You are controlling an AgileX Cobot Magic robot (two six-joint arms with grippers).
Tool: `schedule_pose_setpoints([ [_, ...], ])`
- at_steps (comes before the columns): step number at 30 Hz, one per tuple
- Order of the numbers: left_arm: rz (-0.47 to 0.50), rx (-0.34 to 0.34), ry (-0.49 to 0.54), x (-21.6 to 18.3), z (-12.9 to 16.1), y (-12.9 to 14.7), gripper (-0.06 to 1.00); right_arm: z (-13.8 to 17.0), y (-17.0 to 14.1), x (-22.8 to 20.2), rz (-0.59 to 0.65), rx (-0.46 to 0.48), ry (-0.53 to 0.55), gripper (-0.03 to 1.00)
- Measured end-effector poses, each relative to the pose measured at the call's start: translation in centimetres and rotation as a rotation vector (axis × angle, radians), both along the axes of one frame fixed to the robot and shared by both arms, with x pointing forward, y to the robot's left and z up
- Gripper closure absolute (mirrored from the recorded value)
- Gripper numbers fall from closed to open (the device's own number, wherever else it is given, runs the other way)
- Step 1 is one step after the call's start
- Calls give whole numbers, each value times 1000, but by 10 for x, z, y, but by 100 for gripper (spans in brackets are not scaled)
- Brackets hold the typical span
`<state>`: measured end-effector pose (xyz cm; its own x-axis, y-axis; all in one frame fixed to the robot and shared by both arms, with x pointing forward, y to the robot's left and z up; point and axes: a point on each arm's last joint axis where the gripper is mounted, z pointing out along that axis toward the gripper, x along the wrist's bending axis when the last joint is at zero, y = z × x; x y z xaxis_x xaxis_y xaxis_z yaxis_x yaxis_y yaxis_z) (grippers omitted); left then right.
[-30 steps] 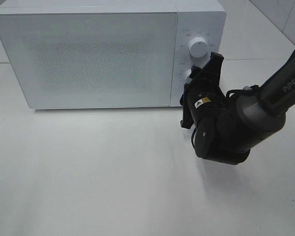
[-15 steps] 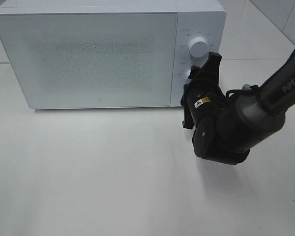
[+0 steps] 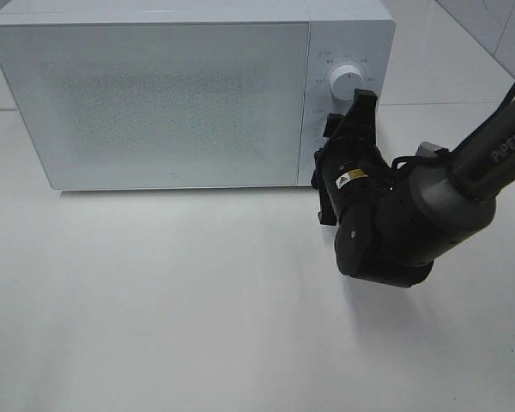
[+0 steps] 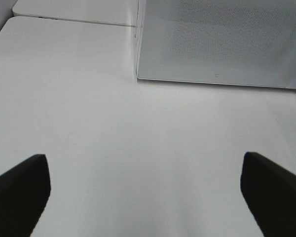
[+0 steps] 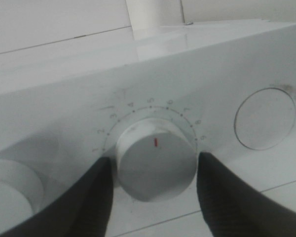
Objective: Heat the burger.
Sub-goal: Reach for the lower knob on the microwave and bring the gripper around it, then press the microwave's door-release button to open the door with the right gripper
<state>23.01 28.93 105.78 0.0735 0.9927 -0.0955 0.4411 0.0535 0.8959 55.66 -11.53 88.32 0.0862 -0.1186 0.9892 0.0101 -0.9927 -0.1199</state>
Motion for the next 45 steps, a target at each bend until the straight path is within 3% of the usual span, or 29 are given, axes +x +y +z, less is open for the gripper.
schedule_pose_setpoints([
  [6, 0, 0, 0, 0, 0, 0, -2, -2, 0, -3, 20, -49, 5, 35],
  [12, 0, 0, 0, 0, 0, 0, -2, -3, -4, -8, 39, -81, 16, 33],
  [17, 0, 0, 0, 0, 0, 0, -2, 14, -5, -17, 118, -222, -10, 32],
  [20, 0, 0, 0, 0, 0, 0, -2, 16, -5, -18, 131, -247, -3, 32],
  [22, 0, 0, 0, 0, 0, 0, -2, 17, -5, -25, 193, -352, 44, 32],
  [25, 0, 0, 0, 0, 0, 0, -2, 17, -5, -26, 211, -383, 58, 32],
  [27, 0, 0, 0, 0, 0, 0, -2, 21, -7, -33, 277, -515, 95, 32],
  [28, 0, 0, 0, 0, 0, 0, -2, 21, -7, -33, 277, -515, 95, 32],
  [30, 0, 0, 0, 0, 0, 0, -2, 25, -7, -38, 339, -641, 133, 32],
  [31, 0, 0, 0, 0, 0, 0, -2, 25, -7, -38, 339, -641, 133, 32],
  [32, 0, 0, 0, 0, 0, 0, -2, 28, -6, -40, 383, -737, 142, 32],
  [34, 0, 0, 0, 0, 0, 0, -2, 30, -6, -41, 404, -785, 145, 32],
  [35, 0, 0, 0, 0, 0, 0, -2, 34, -5, -43, 441, -867, 135, 32],
  [36, 0, 0, 0, 0, 0, 0, -2, 34, -5, -43, 441, -867, 135, 32],
  [38, 0, 0, 0, 0, 0, 0, -2, 42, -4, -46, 493, -987, 100, 31],
  [45, 0, 0, 0, 0, 0, 0, -2, 61, -2, -51, 567, -1142, 14, 20],
])
